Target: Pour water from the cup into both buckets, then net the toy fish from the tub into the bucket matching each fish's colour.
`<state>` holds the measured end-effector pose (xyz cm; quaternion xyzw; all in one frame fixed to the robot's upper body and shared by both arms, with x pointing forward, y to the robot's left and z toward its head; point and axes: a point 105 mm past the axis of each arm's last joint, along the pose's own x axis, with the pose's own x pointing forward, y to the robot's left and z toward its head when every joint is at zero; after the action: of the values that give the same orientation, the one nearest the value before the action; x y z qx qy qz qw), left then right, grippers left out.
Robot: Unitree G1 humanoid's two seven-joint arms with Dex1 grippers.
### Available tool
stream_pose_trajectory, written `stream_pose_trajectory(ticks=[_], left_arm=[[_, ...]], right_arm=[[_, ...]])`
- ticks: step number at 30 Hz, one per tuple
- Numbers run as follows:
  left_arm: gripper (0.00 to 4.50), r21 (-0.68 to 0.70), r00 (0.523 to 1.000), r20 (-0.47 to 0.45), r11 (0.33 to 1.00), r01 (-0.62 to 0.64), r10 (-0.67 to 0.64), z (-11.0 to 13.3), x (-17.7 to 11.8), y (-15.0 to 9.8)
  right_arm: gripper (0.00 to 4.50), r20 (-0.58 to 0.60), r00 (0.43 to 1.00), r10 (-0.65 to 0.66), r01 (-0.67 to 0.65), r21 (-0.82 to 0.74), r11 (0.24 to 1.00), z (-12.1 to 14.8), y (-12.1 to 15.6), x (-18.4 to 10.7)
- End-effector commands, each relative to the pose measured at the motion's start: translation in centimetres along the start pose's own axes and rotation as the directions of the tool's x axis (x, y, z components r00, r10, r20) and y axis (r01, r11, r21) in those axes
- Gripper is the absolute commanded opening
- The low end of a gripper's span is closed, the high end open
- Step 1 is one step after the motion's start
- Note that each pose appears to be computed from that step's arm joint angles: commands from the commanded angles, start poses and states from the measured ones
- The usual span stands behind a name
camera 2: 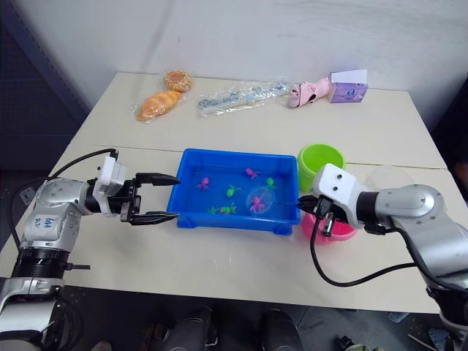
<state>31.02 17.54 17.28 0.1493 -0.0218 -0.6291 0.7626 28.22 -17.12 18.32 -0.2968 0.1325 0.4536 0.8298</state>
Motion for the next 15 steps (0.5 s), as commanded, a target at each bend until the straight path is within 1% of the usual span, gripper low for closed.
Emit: stream_pose_trajectory(ticks=[1,4,6,8,10,15], left_arm=[[4.46,0.032,0.999,0.043,0.999,0.003,-0.004,1.3,0.4,0.4],[4.46,0.041,0.997,0.072,0.998,0.038,-0.041,2.2,1.2,0.3],[4.46,0.053,0.994,0.074,0.995,0.081,-0.085,2.8,1.8,0.0],[4.46,0.058,0.989,0.114,0.995,0.085,-0.092,3.9,2.7,0.2],[4.46,0.058,0.981,0.161,0.993,0.102,-0.110,4.9,3.8,0.2],[4.46,0.049,0.963,0.210,0.985,0.165,-0.172,5.6,5.9,-0.3]], right_arm=[[0.00,0.086,0.996,-0.037,0.035,0.024,0.999,1.8,-0.3,-2.3],[0.00,0.116,0.992,-0.057,0.047,0.090,0.995,1.9,0.0,-4.1],[0.00,0.137,0.986,-0.093,0.075,0.135,0.988,1.9,0.2,-5.4],[0.00,0.148,0.981,-0.126,0.103,0.155,0.983,1.8,0.7,-6.7],[0.00,0.156,0.965,-0.212,0.186,0.163,0.969,1.6,0.9,-8.3],[0.00,0.110,0.916,-0.386,0.366,0.168,0.915,0.3,1.7,-11.6]])
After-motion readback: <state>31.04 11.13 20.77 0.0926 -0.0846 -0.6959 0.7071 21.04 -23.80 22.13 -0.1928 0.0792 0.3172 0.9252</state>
